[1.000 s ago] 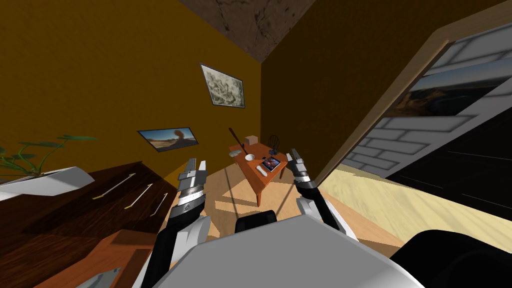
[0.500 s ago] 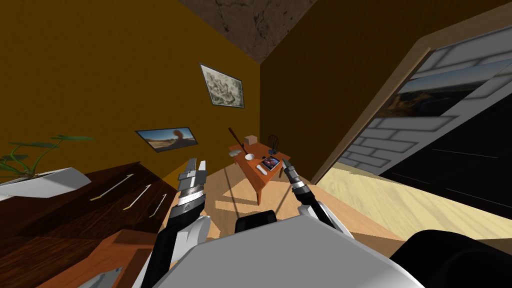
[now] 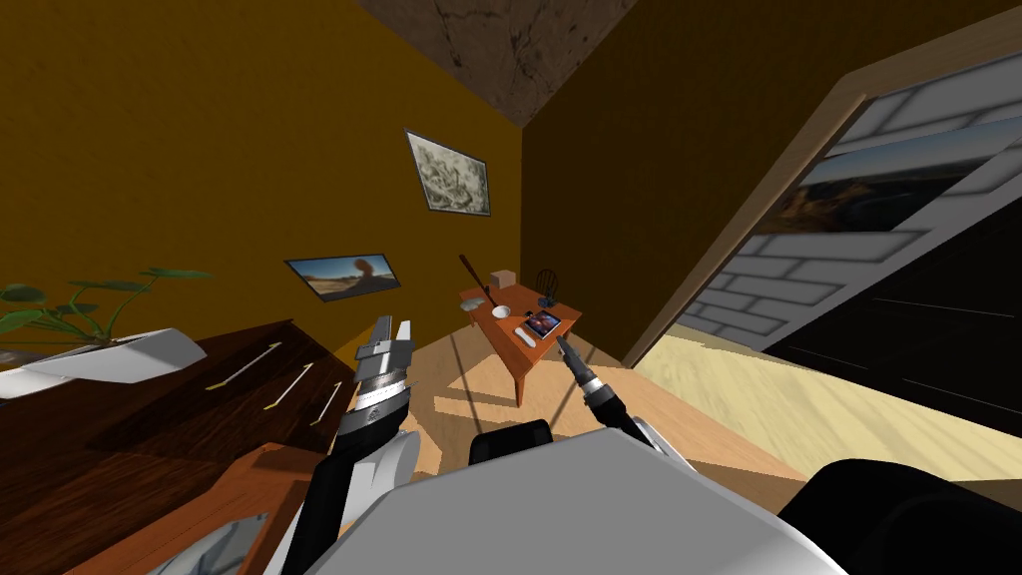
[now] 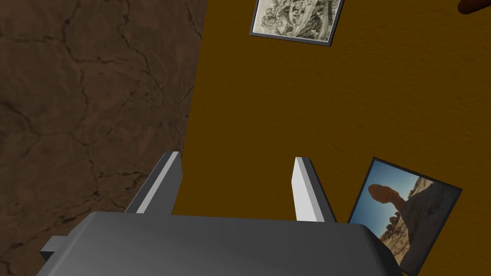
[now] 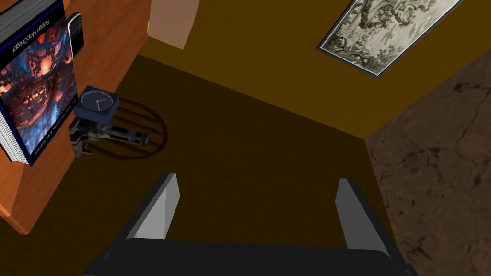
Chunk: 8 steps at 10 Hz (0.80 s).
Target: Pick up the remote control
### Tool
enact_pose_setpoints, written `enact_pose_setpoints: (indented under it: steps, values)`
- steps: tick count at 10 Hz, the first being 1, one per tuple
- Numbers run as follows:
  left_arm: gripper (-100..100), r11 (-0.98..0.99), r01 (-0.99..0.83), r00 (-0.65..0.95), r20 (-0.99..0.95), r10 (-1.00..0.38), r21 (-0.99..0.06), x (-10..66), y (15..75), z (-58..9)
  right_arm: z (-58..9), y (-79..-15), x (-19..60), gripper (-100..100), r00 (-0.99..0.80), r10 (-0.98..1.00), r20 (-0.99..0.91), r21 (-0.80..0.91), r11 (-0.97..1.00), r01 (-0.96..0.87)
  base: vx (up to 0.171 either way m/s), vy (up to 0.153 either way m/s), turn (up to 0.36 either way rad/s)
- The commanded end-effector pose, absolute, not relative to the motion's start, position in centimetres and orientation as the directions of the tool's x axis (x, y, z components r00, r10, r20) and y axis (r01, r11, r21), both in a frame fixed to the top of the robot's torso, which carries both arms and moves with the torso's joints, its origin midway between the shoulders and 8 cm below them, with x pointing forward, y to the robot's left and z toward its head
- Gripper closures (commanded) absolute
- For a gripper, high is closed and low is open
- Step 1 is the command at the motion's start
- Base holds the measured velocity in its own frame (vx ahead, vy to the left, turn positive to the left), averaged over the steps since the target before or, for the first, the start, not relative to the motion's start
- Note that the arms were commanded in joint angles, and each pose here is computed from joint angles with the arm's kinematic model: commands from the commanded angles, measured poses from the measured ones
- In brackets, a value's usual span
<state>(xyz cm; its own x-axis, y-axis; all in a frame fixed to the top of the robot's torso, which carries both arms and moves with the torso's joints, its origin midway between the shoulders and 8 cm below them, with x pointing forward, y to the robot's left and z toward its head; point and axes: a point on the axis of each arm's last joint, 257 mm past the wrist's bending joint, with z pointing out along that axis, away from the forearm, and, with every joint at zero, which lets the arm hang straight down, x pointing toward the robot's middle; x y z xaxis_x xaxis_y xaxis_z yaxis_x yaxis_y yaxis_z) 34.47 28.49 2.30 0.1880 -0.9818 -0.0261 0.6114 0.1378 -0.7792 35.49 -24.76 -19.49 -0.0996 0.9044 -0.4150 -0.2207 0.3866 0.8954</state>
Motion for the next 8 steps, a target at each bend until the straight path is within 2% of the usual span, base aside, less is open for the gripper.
enact_pose_setpoints:
  steps: [1, 8]
  values:
    - [0, 0.138, 0.611, 0.188, -0.026, -0.982, -0.779, 34.5, 28.5, 2.3, -22.7, -24.2, 35.0, -100, -0.161, 0.886, -0.434, 0.897, 0.409, -0.168, -0.010, 0.045, 0.060]
    - [0, 0.138, 0.611, 0.188, -0.026, -0.982, -0.779, 34.5, 28.5, 2.3, -33.4, -24.6, 31.1, -100, -0.327, 0.827, -0.458, 0.873, 0.487, 0.008, -0.002, 0.046, 0.061]
